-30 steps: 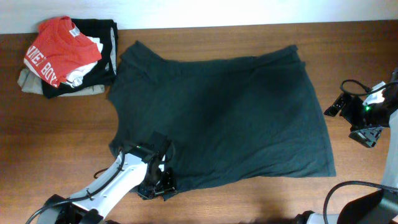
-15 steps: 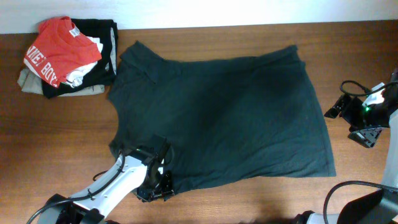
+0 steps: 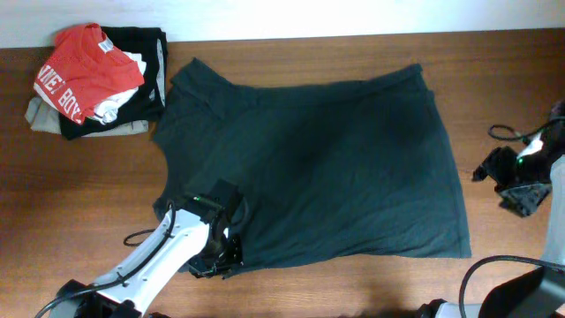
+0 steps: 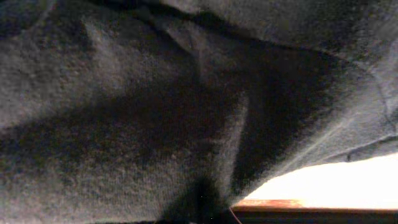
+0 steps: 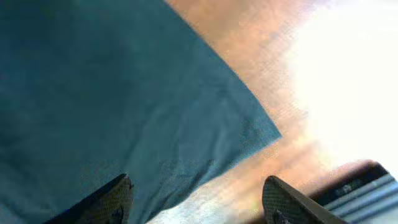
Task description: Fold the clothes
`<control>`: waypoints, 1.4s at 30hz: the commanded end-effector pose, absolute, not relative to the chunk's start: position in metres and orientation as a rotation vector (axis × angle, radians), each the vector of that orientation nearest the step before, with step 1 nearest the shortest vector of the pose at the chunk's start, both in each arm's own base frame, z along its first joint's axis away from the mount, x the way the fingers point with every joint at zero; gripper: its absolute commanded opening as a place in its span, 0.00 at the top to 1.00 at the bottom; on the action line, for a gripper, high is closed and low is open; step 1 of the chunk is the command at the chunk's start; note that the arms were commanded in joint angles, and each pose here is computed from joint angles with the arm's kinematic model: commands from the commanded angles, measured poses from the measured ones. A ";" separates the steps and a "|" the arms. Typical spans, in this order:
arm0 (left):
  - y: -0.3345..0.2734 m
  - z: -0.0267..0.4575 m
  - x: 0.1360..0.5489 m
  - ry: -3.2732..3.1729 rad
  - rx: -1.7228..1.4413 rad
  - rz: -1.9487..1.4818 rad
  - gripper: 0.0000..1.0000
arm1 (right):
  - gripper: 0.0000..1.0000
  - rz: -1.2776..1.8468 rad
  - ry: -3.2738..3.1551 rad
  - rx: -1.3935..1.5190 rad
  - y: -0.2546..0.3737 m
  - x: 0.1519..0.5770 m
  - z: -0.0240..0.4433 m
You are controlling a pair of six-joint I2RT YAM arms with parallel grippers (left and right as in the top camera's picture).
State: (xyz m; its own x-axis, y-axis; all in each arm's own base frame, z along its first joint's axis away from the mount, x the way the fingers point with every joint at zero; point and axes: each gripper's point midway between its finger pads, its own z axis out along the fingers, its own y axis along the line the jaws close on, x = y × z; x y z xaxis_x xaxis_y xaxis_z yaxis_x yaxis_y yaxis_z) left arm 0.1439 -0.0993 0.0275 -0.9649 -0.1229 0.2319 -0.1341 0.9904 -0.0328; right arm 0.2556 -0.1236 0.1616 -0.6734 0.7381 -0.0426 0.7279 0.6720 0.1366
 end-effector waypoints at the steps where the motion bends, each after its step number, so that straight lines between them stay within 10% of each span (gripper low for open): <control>1: -0.097 0.031 0.149 -2.929 0.188 0.055 0.97 | 0.30 -0.029 2.813 1.461 -0.131 0.223 0.133; 18: -0.096 0.030 0.155 -2.955 0.187 0.046 0.96 | 0.37 0.185 2.677 1.942 -0.108 0.152 0.008; 22: -0.095 0.030 0.153 -2.948 0.187 0.040 0.94 | 0.64 0.102 2.647 1.924 -0.119 0.152 -0.001; 34: -0.095 0.030 0.153 -2.949 0.186 0.040 0.93 | 0.45 0.083 2.599 1.921 -0.125 0.158 -0.005; 35: -0.095 0.030 0.153 -2.949 0.186 0.040 0.93 | 0.51 0.083 2.599 1.921 -0.125 0.158 -0.005; 37: -0.096 0.030 0.153 -2.949 0.186 0.040 0.92 | 0.96 0.083 2.602 1.924 -0.124 0.157 -0.006; 42: -0.096 0.041 0.137 -2.864 0.195 0.047 0.99 | 0.96 0.079 2.555 2.011 -0.123 0.156 -0.001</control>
